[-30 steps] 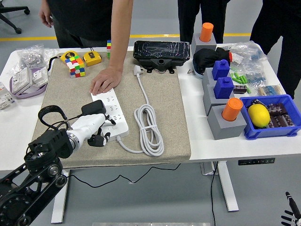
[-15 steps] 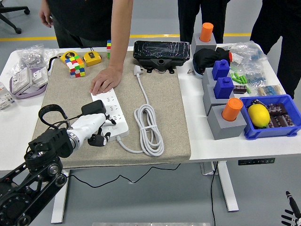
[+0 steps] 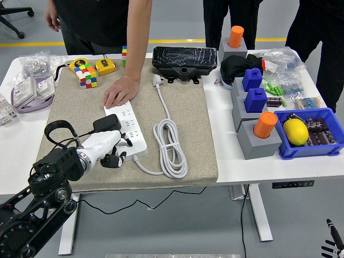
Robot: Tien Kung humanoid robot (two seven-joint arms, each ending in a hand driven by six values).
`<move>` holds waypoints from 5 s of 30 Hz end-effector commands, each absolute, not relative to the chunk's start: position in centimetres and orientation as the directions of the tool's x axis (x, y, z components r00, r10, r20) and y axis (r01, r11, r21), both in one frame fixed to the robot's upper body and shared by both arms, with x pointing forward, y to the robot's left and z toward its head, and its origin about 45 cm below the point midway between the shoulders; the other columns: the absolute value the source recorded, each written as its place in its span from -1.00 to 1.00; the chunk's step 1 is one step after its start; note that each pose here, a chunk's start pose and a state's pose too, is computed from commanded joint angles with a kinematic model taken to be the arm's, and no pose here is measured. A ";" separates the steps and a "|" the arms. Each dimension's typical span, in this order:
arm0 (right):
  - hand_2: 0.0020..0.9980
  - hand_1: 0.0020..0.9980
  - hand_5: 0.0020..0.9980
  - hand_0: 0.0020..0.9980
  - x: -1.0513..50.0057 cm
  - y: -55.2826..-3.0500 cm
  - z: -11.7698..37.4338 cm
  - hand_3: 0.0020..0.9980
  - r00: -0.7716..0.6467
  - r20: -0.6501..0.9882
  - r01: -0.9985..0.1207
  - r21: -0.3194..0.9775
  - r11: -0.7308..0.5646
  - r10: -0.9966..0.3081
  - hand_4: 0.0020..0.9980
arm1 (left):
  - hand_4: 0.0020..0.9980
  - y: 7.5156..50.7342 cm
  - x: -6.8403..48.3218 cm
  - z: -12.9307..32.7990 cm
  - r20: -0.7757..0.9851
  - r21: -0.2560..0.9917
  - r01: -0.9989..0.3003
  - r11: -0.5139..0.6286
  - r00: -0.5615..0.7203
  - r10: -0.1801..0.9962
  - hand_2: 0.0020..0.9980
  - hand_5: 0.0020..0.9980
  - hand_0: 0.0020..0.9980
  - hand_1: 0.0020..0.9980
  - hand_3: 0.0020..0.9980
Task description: Pick up the plug,place it near the board,insert it into the board,press the button
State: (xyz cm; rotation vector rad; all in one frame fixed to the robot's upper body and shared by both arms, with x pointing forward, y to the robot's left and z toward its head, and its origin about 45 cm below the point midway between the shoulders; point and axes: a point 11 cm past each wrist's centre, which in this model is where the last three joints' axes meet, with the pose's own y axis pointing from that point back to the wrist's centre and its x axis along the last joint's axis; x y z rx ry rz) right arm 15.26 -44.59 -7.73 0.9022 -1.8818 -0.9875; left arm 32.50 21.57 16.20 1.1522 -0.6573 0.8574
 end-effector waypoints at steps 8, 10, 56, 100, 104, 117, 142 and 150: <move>0.49 0.51 1.00 0.60 15.1 -44.7 -7.8 0.62 -0.416 0.327 -0.212 0.873 0.440 -0.849 1.00 | -0.07 21.6 32.4 15.7 0.812 0.506 -0.847 0.164 0.532 0.240 -0.77 -1.00 -0.70 -1.00 0.37; 0.49 0.51 1.00 0.60 15.1 -44.7 -7.8 0.62 -0.416 0.327 -0.213 0.872 0.440 -0.849 1.00 | -0.09 21.6 32.3 15.7 0.812 0.506 -0.847 0.165 0.532 0.240 -0.77 -1.00 -0.70 -1.00 0.39; 0.49 0.51 1.00 0.60 15.2 -44.4 -7.8 0.62 -0.415 0.321 -0.215 0.875 0.435 -0.851 1.00 | 0.34 21.1 35.3 23.8 0.791 0.092 -0.960 0.263 0.231 0.567 0.02 -0.95 -0.22 -0.03 0.53; 0.48 0.48 1.00 0.59 15.5 -44.6 -7.6 0.62 -0.409 0.325 -0.217 0.873 0.437 -0.853 1.00 | 1.00 26.0 39.2 15.8 0.847 0.249 -0.964 0.097 0.266 0.461 0.50 -0.53 0.51 0.57 0.61; 0.48 0.48 1.00 0.59 15.5 -44.7 -7.6 0.62 -0.410 0.324 -0.218 0.873 0.437 -0.853 1.00 | 1.00 26.2 39.2 15.5 0.850 0.253 -0.963 0.090 0.266 0.455 0.50 -0.53 0.51 0.57 0.61; 0.48 0.48 1.00 0.60 15.5 -44.6 -7.6 0.62 -0.413 0.323 -0.218 0.873 0.436 -0.852 1.00 | 1.00 26.9 39.3 15.2 0.852 0.250 -0.967 0.053 0.245 0.463 0.40 -0.56 0.30 0.37 0.52; 0.48 0.48 1.00 0.60 15.4 -44.6 -7.7 0.62 -0.417 0.321 -0.216 0.873 0.436 -0.850 1.00 | 1.00 27.5 39.3 15.0 0.876 0.237 -0.971 0.020 0.223 0.427 0.16 -0.71 -0.08 0.15 0.13; 0.48 0.48 1.00 0.60 15.3 -44.6 -7.7 0.62 -0.416 0.324 -0.214 0.873 0.437 -0.850 1.00 | 1.00 27.5 39.0 14.5 0.881 0.251 -0.968 0.021 0.237 0.409 0.13 -0.90 -0.16 0.09 0.10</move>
